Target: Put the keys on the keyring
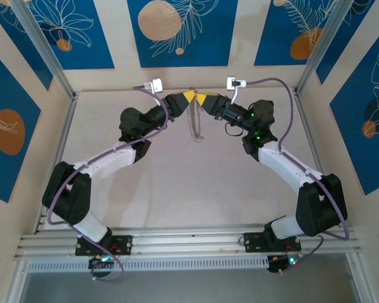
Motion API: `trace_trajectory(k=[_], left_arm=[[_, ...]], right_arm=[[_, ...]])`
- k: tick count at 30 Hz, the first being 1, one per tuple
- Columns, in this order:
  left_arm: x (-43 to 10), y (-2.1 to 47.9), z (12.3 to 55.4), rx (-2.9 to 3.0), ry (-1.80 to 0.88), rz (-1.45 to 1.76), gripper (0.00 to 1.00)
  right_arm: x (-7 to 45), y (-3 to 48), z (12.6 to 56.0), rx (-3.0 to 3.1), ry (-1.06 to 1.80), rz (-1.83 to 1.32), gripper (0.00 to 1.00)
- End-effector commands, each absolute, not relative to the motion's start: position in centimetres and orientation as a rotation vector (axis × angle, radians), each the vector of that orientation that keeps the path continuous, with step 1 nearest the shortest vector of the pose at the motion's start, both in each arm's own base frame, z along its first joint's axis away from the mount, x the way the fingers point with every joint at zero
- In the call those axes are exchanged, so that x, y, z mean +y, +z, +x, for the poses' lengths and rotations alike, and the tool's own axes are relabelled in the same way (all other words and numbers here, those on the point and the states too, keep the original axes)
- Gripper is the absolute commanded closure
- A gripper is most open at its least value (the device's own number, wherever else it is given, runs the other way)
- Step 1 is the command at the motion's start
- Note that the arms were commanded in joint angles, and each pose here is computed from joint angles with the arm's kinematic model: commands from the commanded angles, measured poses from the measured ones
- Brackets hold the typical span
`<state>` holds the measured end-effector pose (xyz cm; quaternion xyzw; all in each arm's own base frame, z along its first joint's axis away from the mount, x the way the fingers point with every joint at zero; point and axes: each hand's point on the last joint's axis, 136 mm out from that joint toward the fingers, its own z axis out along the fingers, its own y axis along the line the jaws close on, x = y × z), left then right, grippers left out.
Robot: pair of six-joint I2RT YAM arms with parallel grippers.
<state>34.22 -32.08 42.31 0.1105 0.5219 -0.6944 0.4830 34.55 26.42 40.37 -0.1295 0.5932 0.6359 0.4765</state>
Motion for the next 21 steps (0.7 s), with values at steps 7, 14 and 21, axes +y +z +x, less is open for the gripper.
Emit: trace_trajectory(k=[7,14,21], left_arm=[[-32.02,44.71,32.37,1.156,-1.737,0.295,1.0],[-32.19,44.49,32.28,1.16,-1.74,0.295,1.0],[-32.44,44.58,32.12,1.156,-1.748,0.303,1.0]], right_arm=[[26.86,42.62,34.38,1.372,1.544,-0.313,0.82],[26.78,42.75,34.61,1.368,1.539,-0.29,0.78],[26.77,42.89,35.02,1.362,1.535,-0.275,0.81]])
